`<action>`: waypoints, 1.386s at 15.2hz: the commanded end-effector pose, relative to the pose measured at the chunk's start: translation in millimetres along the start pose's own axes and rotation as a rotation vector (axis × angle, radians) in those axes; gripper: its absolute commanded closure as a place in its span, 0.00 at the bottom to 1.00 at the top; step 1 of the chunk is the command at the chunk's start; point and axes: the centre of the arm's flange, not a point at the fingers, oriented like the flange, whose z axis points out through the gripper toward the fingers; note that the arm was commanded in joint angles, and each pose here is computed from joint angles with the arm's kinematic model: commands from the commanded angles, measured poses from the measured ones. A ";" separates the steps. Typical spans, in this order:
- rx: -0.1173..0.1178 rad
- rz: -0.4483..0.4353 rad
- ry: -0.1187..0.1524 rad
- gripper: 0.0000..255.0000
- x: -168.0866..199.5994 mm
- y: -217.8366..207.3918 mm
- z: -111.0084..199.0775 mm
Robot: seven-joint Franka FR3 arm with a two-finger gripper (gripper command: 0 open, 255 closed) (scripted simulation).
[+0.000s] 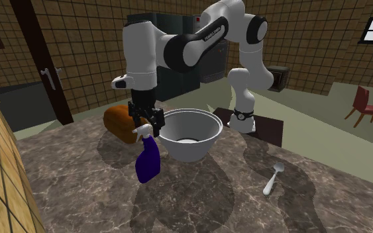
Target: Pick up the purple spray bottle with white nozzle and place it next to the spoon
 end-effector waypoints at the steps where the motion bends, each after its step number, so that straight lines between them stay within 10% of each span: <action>1: 0.000 0.000 0.000 0.00 -0.1 0.1 0.3; 4: 0.000 0.000 0.000 0.00 -0.1 0.1 0.2; 5: 0.000 0.000 0.000 1.00 -0.1 0.1 0.2; 21: 0.000 0.000 0.000 1.00 1.3 0.2 -36.7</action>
